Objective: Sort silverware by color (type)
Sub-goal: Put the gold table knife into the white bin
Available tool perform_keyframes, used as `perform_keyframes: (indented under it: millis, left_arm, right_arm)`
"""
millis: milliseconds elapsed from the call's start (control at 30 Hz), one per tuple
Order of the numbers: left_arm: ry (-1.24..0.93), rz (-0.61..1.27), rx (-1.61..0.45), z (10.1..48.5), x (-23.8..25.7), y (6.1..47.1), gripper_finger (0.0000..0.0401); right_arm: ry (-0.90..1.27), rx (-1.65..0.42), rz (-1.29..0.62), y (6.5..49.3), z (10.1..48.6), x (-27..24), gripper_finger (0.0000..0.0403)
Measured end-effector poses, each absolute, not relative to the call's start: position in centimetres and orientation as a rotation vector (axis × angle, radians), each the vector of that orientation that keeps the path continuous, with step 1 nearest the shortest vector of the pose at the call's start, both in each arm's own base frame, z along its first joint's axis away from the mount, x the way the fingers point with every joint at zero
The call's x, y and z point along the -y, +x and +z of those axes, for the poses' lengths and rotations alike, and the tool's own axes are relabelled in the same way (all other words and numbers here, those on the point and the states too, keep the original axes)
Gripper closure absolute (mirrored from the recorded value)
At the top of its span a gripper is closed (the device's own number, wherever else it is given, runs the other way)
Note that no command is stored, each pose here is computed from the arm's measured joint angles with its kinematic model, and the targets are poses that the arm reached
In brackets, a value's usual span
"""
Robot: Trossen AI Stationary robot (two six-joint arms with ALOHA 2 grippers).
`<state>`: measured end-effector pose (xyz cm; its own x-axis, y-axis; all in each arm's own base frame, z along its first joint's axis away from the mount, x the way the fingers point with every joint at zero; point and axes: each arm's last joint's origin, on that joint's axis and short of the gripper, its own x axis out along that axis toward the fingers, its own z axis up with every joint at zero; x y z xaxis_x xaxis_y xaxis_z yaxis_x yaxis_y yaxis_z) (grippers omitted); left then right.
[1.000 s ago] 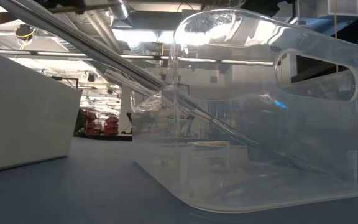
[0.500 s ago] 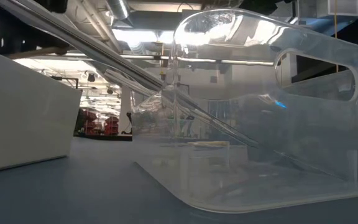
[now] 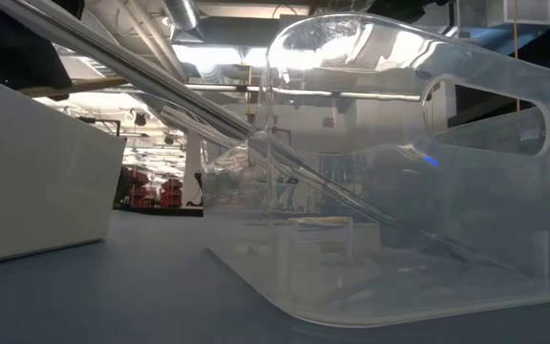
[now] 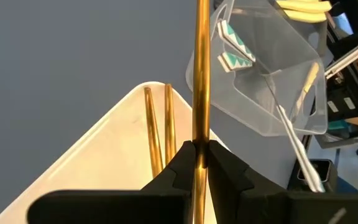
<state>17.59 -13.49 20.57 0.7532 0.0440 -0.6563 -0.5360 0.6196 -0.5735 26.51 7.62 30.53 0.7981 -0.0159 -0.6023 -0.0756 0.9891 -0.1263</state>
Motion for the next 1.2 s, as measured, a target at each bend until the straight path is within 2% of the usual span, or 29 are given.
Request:
perform_keyframes:
  millis: [533,1000,1200]
  left_arm:
    - [-0.8,0.401,-0.787,17.6,14.6,18.5,0.038]
    - [-0.801,0.392,-0.818,17.3,14.7,18.5,0.0379]
    - [-0.807,0.386,-0.832,17.3,14.7,18.5,0.0347]
  right_arm:
    - [-0.145,-0.648,0.032,26.5,30.5,-7.6,0.0317]
    - [-0.145,-0.648,0.032,26.5,30.5,-7.6,0.0317]
    - [-0.145,-0.648,0.033,26.5,30.5,-7.6,0.0317]
